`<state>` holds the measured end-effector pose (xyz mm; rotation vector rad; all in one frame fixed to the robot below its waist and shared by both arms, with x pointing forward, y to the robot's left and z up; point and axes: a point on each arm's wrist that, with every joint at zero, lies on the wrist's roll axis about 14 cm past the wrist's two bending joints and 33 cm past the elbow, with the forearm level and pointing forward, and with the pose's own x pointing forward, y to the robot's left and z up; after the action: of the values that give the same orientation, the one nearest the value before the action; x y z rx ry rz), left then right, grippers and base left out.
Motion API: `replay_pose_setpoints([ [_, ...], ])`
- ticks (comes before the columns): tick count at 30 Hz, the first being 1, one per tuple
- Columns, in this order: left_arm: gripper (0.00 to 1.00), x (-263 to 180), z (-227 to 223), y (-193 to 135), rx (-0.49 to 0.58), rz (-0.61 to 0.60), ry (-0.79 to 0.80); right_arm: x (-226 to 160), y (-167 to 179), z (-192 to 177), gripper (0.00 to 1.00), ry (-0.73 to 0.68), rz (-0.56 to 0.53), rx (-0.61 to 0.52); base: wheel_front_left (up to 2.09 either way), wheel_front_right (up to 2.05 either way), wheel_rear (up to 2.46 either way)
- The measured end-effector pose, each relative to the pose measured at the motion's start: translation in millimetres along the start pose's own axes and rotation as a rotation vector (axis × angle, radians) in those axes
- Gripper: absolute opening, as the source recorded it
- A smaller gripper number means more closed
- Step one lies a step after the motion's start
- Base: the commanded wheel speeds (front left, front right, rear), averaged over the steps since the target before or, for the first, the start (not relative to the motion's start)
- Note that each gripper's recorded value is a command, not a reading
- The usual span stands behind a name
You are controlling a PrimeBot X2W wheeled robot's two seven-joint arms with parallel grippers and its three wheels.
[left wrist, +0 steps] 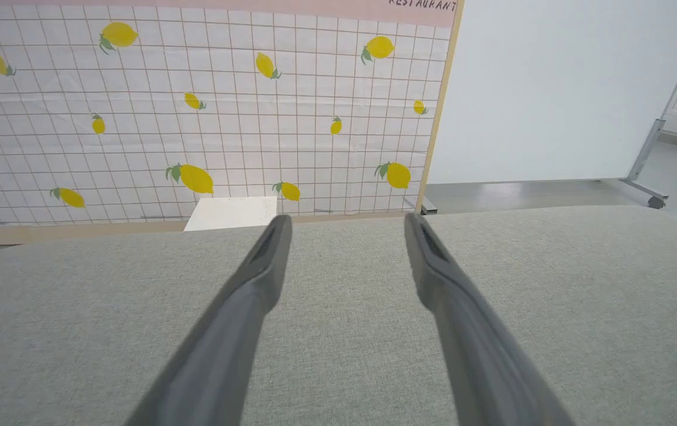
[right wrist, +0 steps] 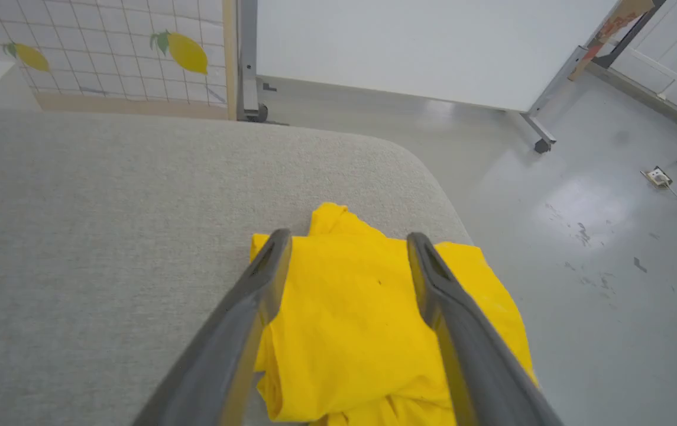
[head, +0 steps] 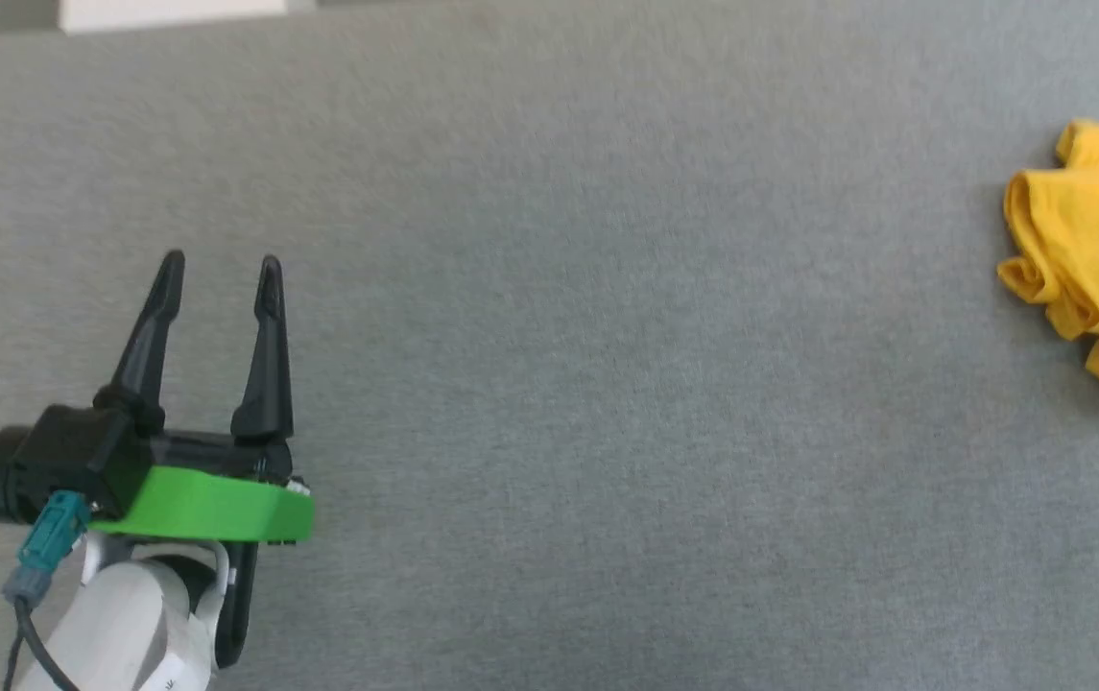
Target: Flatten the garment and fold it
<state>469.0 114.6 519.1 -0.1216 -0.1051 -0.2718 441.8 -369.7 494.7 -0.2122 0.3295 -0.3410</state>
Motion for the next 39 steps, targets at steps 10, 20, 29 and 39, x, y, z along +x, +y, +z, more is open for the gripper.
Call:
replay_pose_setpoints([
  [10, 1.00, -35, 46, 5, -0.040, 0.071, -0.085, -60, 73, 58, 1.00, -0.283, 0.177, 0.160, 0.00, 0.00, 0.00],
  [20, 1.00, -84, 54, 22, 0.016, 0.154, -0.084, -115, 101, 80, 1.00, -0.468, 0.252, 0.139, 0.00, 0.00, 0.00],
  [29, 1.00, -113, 35, 26, 0.004, 0.197, -0.025, -131, 99, 51, 1.00, -0.455, 0.264, 0.168, 0.00, 0.00, 0.00],
  [39, 1.00, -124, 22, 22, -0.015, 0.203, 0.002, -134, 96, 17, 1.00, -0.399, 0.255, 0.181, 0.00, 0.00, 0.00],
])
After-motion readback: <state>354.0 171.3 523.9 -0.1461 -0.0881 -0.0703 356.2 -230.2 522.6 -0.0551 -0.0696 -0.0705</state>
